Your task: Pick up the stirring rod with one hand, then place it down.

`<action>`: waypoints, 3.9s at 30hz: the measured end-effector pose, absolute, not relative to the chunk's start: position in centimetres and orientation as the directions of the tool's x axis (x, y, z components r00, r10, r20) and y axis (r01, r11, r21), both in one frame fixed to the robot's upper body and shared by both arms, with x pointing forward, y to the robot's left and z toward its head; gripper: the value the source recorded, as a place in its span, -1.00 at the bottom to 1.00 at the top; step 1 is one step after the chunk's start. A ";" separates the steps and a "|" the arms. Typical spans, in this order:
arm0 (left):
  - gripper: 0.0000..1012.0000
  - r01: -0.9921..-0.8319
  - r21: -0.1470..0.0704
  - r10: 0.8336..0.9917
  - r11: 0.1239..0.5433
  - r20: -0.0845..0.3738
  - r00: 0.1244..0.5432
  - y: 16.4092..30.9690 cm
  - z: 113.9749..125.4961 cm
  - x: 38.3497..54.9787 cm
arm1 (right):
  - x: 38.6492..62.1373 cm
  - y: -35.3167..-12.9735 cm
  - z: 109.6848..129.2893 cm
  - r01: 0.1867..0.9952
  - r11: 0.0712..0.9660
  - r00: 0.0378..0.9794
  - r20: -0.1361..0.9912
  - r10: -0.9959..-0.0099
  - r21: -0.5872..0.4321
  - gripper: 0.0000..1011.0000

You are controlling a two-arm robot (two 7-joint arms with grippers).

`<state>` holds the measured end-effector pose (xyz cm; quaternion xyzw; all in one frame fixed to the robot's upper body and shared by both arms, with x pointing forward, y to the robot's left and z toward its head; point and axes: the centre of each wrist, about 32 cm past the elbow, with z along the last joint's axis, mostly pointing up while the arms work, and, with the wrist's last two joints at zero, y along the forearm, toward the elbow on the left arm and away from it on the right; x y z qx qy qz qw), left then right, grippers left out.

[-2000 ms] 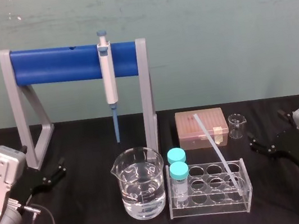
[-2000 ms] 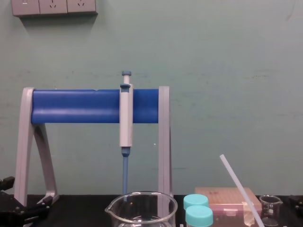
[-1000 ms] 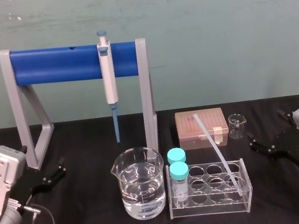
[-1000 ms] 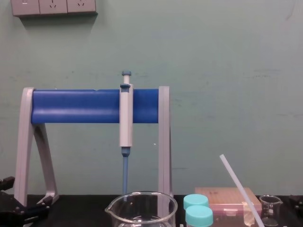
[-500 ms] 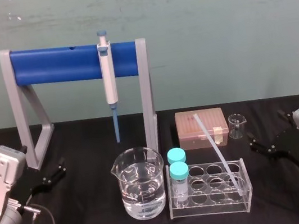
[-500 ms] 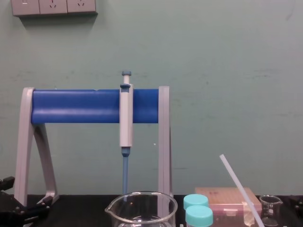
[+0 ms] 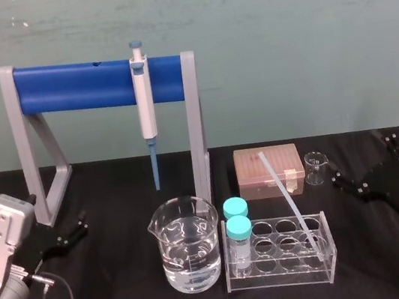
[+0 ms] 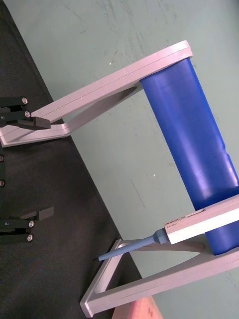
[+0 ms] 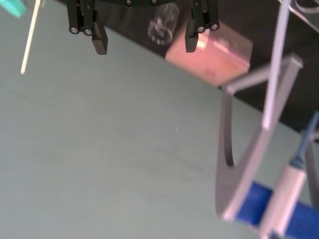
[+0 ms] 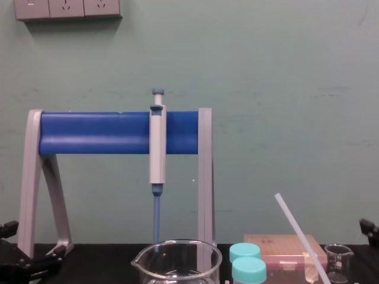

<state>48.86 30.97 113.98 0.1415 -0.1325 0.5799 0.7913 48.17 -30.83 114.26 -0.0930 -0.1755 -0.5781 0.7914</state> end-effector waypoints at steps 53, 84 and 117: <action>0.98 -0.955 0.070 0.880 0.287 0.374 0.292 31.0 114.0 48.9 | 53.9 -29.1 116.2 0.712 0.703 0.703 0.021 -0.711 -0.013 0.98; 0.98 -0.955 0.070 0.880 0.287 0.374 0.292 31.0 114.0 48.9 | 54.6 -28.9 116.0 0.701 0.708 0.710 -0.012 -0.705 -0.087 0.98; 0.98 -0.955 0.070 0.880 0.287 0.374 0.292 31.0 114.0 48.9 | 54.6 -28.9 116.0 0.698 0.711 0.712 -0.014 -0.702 -0.086 -0.76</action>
